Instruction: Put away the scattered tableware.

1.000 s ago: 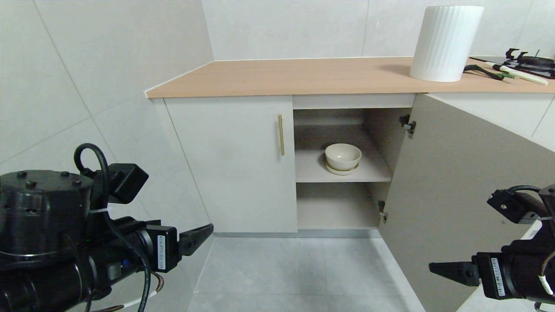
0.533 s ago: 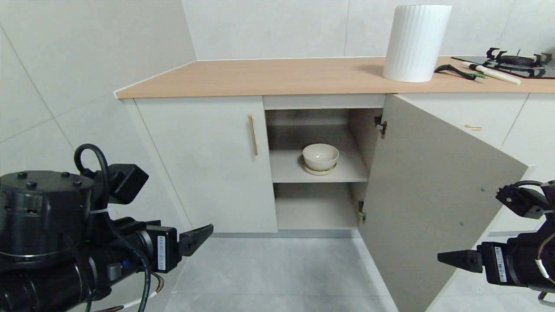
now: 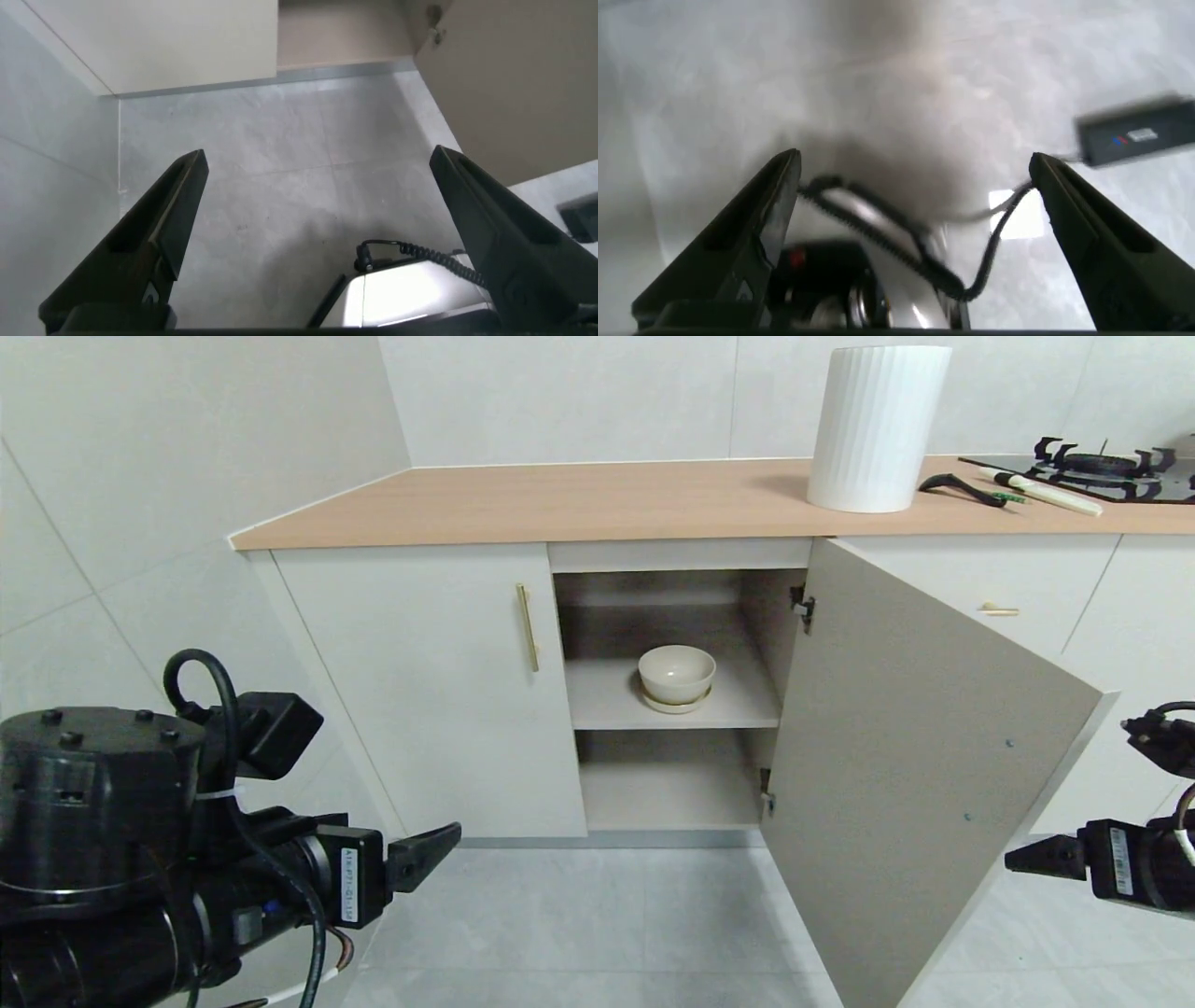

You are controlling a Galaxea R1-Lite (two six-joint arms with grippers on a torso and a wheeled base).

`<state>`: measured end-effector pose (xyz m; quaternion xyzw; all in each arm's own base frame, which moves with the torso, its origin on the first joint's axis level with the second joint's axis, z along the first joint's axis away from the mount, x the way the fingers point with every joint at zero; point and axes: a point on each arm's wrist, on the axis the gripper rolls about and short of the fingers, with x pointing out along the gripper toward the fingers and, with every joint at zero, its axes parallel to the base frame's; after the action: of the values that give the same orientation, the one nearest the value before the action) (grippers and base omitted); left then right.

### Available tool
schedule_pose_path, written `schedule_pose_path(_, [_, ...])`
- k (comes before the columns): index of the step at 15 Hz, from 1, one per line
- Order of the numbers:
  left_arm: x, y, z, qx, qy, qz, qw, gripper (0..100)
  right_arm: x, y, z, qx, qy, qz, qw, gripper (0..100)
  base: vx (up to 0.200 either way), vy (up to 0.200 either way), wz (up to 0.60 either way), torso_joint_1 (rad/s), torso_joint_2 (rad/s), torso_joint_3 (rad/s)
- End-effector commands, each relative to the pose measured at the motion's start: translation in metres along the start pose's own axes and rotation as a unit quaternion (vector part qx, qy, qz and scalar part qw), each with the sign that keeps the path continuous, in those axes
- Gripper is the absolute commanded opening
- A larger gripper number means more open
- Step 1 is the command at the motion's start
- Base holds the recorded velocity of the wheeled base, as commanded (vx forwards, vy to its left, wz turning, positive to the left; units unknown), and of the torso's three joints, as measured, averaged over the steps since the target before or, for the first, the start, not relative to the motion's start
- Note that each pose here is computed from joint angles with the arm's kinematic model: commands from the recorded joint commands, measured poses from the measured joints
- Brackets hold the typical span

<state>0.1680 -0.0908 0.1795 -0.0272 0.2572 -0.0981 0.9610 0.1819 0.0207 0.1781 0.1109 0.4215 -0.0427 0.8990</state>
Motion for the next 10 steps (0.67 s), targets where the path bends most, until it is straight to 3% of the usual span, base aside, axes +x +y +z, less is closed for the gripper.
schedule_pose_path(1, [0.001,0.0,0.0,0.0,0.002,0.001,1.0,100,-0.01,-0.023,0.014,0.027,-0.035,-0.034,0.998,100,0.0,0.0,0.0,0.0,0.0,0.0])
schedule_pose_path(10, [0.001,0.0,0.0,0.0,0.001,0.001,1.0,100,0.012,-0.044,0.04,0.083,-0.092,-0.064,0.99,100,0.0,0.0,0.0,0.0,0.0,0.0])
